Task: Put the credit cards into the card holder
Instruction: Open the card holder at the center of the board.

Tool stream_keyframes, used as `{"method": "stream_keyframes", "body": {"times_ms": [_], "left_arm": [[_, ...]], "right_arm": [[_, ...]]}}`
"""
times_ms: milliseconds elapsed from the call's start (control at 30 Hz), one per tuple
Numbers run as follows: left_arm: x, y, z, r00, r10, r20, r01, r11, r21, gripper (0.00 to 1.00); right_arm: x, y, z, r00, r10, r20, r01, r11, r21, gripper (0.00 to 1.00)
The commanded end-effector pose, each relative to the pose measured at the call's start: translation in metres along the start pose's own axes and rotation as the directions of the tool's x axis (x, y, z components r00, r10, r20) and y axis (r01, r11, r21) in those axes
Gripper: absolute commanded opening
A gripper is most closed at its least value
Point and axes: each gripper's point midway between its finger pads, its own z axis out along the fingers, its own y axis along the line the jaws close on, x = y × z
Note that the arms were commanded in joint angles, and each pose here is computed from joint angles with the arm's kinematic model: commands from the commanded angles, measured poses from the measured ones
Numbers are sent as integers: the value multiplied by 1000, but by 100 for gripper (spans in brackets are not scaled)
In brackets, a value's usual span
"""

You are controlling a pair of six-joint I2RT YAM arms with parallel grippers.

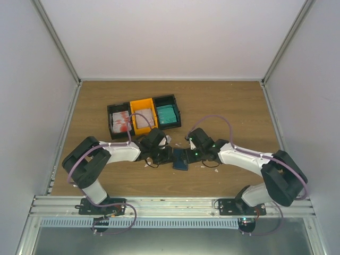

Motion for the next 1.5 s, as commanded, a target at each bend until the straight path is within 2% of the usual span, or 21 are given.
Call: {"method": "stream_keyframes", "body": {"times_ms": [0,167,400,767,900,1033,1167,1267,1367,1467], "left_arm": [[-2,-23,-13,996,81,42,-84,994,75,0],[-1,-35,-20,989,138,44,-142,983,113,0],[5,-27,-25,987,153,53,-158,983,94,0],[6,-27,-32,978,184,93,-194,975,108,0],[5,-31,-36,975,195,106,-207,971,119,0],[3,-34,-38,975,191,118,-205,971,123,0],[3,-34,-40,974,190,123,-205,971,120,0],[5,-30,-39,975,191,117,-204,973,110,0],[6,-27,-39,975,188,116,-200,974,106,0],[6,-28,-40,976,185,119,-198,974,109,0]], "right_arm": [[-11,1,4,999,-36,8,35,995,89,71],[-13,3,15,998,-51,-24,54,991,124,71],[4,-34,9,998,27,-48,-11,951,308,58],[4,-37,-2,997,82,-2,-77,944,320,52],[2,-38,-8,995,99,4,-94,930,355,45],[1,-26,-5,997,83,5,-80,940,331,37],[-2,-26,-8,996,87,19,-88,935,344,35],[-18,-13,-21,994,81,80,-101,952,290,37],[-29,6,-28,989,75,127,-98,977,188,46],[-24,18,-21,990,90,112,-102,990,98,46]]}}
